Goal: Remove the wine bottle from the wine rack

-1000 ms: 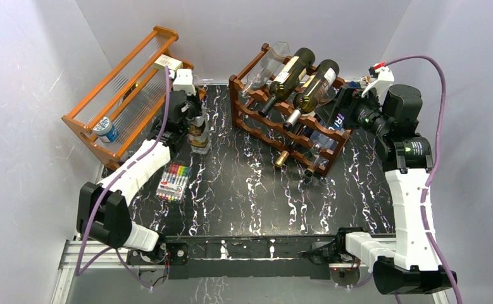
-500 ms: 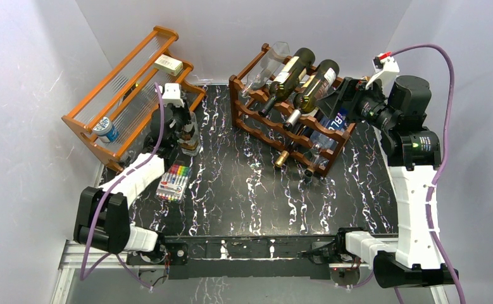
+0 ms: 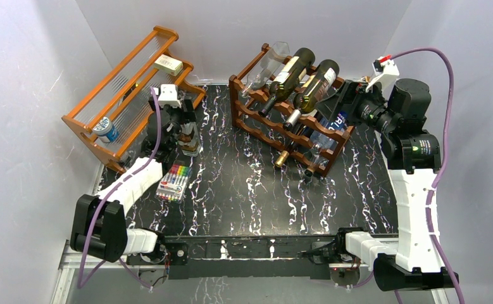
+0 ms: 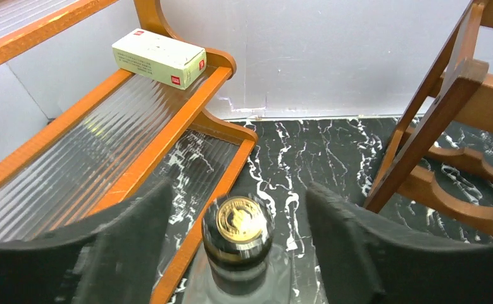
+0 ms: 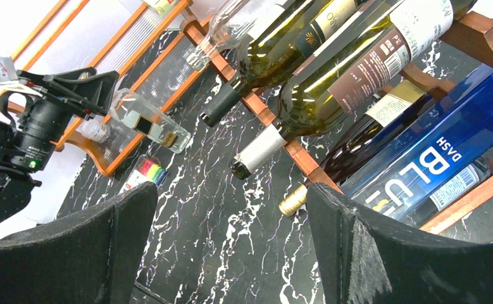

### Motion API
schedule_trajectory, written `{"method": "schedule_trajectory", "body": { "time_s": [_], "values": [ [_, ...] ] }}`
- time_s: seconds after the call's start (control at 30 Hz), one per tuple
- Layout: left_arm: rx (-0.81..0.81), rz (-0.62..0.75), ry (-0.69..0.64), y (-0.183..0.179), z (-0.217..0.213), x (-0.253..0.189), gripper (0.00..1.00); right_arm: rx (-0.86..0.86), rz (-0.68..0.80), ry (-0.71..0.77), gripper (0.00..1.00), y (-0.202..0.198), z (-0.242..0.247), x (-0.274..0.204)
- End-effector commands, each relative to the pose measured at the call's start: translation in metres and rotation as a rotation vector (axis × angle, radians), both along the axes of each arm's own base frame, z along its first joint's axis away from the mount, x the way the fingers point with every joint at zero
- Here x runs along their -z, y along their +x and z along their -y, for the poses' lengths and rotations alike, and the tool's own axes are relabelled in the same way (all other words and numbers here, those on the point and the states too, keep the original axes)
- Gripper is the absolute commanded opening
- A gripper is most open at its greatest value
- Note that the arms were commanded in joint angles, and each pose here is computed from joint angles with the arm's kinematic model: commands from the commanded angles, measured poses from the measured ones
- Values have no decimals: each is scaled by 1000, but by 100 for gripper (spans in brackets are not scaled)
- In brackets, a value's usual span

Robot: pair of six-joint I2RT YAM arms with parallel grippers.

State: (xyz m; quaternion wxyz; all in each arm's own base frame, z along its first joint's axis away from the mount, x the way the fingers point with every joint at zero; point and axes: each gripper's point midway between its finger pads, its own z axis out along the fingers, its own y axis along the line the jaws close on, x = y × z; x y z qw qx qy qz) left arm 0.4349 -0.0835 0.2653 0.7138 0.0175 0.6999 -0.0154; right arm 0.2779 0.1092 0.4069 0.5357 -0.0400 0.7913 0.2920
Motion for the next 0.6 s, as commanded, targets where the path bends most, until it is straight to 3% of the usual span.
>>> {"method": "schedule_trajectory", "body": {
  "time_s": [0.0, 0.03, 0.07, 0.57],
  "values": [
    [-12, 105, -25, -4, -3, -47, 87, -13, 43, 15, 98, 5, -4, -9],
    [-3, 98, -22, -4, -1, -49, 96, -16, 39, 17, 98, 6, -4, -7],
    [4, 91, -20, -4, 0, -51, 98, -17, 36, 18, 98, 7, -5, -6],
    [260, 130, -22, -36, 48, -118, 98, 10, -117, 68, 98, 35, -8, 21]
  ]
}}
